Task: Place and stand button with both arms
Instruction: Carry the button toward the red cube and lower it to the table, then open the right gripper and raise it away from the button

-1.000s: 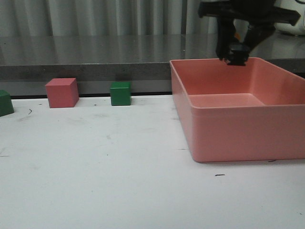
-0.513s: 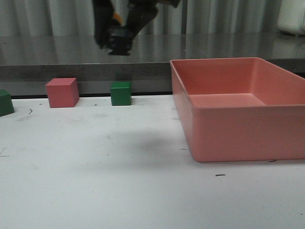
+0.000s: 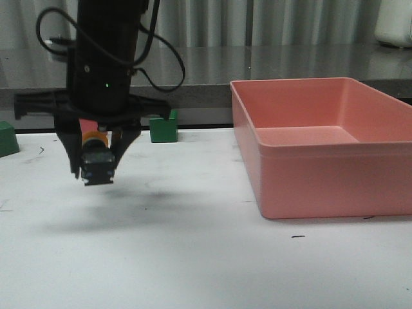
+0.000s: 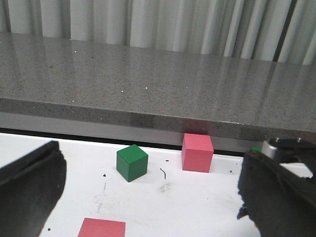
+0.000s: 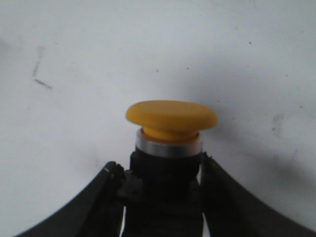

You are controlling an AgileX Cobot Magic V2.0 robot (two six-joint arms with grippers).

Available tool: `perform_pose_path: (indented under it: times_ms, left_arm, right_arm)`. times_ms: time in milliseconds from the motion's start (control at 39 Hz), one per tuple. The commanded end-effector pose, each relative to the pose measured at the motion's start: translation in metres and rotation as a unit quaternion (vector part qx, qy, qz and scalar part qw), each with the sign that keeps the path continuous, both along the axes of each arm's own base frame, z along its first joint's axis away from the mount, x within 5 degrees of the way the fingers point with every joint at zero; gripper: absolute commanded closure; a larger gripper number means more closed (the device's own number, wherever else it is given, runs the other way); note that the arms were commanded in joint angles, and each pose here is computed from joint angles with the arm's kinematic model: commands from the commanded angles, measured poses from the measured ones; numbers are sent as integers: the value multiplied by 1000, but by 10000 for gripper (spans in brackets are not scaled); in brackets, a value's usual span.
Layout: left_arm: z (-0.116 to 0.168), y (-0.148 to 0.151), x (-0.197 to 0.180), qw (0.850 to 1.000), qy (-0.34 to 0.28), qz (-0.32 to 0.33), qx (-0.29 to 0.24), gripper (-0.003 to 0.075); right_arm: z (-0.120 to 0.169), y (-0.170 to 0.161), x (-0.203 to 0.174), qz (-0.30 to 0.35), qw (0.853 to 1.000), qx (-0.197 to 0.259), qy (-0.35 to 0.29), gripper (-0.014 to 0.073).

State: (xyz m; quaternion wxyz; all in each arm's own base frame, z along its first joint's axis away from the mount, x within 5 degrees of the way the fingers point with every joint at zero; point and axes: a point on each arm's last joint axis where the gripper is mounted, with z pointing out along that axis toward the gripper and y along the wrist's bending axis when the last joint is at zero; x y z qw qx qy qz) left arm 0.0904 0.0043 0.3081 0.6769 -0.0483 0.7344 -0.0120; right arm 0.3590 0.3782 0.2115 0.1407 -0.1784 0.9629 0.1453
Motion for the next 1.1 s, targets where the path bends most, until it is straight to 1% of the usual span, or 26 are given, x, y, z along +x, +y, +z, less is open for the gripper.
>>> perform_pose_path:
  times_ms: [0,333,436,513,615,667,718,795,846,897,949,974,1026,1077]
  left_arm:
    - [20,0,1,999,-54,0,-3,40]
    - [19,0,1,999,-54,0,-3,40]
    - [19,0,1,999,-54,0,-3,40]
    - [19,0,1,999,-54,0,-3,40]
    - [19,0,1,999,-54,0,-3,40]
    - [19,0,1,999,-54,0,-3,40]
    - [19,0,1,999,-54,0,-3,40]
    - [19,0,1,999,-54,0,-3,40]
    - [19,0,1,999,-54,0,-3,40]
    - [19,0,1,999,-54,0,-3,40]
    - [19,0,1,999,-54,0,-3,40]
    - [19,0,1,999,-54,0,-3,40]
    - [19,0,1,999,-54,0,-3,40]
    - [19,0,1,999,-54,0,-3,40]
  right_arm:
    - [31,-2,1,-24,999,37,-24,340]
    - [1,1,5,-28,1000,11,2,340]
    - [1,1,5,-28,1000,12,2,330]
    - [6,1,4,-28,999,15,-2,263]
    - [16,0,4,-27,999,22,-8,87]
    - [25,-1,3,-25,999,25,-12,30]
    - [35,-2,1,-18,999,27,-17,8]
    - [54,-5,-2,-4,999,28,-26,7]
    - [68,-7,-4,6,999,29,-33,11]
    - [81,-10,-7,15,999,30,-39,38]
    - [94,-13,-10,24,998,32,-48,96]
    - [98,-14,-10,28,998,32,-51,131]
    - [109,-15,-11,34,996,42,-66,233]
    - [117,-16,-13,35,995,51,-76,365]
